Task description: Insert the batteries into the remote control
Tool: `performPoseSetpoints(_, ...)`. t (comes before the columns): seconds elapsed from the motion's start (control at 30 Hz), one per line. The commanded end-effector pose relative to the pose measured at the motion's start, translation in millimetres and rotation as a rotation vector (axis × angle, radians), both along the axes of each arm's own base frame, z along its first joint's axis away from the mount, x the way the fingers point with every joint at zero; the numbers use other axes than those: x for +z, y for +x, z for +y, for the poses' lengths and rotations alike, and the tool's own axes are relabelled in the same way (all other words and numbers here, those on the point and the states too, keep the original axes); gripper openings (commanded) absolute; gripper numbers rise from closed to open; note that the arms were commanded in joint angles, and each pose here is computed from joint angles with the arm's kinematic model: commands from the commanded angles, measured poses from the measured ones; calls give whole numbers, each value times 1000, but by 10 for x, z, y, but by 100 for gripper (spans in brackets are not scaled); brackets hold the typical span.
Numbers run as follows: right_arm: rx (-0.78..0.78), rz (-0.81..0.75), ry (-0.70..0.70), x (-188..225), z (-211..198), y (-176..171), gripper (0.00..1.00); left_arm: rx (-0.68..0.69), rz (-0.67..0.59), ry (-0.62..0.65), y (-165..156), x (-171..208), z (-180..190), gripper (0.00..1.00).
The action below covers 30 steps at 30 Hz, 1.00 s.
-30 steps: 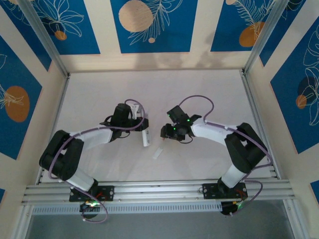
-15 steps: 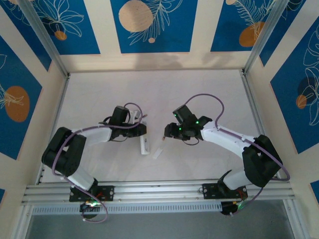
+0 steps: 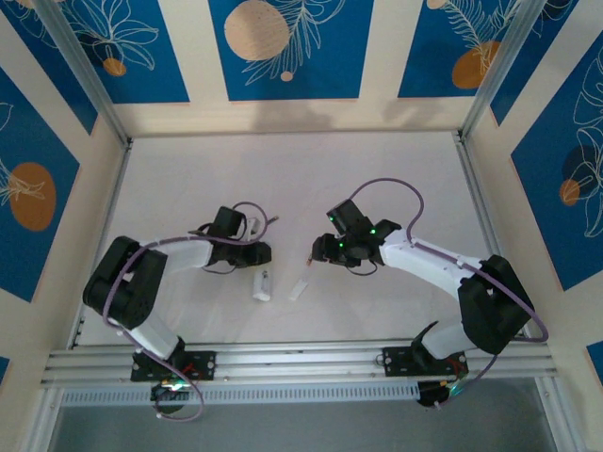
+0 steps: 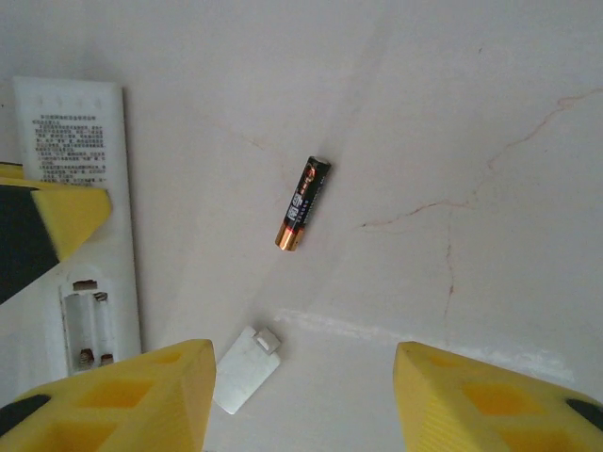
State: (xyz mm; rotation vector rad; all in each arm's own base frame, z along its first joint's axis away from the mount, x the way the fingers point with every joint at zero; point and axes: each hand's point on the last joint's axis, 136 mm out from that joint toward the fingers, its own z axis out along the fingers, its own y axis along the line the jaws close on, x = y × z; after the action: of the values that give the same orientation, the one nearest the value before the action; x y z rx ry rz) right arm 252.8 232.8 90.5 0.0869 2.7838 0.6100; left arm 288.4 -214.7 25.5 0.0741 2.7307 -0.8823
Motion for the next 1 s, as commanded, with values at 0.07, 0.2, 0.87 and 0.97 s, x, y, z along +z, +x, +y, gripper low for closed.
performPoseSetpoints(0.07, -5, -15, 12, 110, -18, -35, 53, 18, 33, 115, -78, -223, 228, 35)
performPoseSetpoints(0.2, -5, -21, 17, 145, -13, -40, 53, 25, 21, 171, -83, -220, 325, 42)
performPoseSetpoints(0.87, -9, -120, 30, 426, -46, 36, 58, -169, -372, 283, 735, 1060, 48, 58)
performPoseSetpoints(0.97, 6, -142, 41, 466, -44, 18, 62, -232, -384, 329, 971, 951, -67, 56)
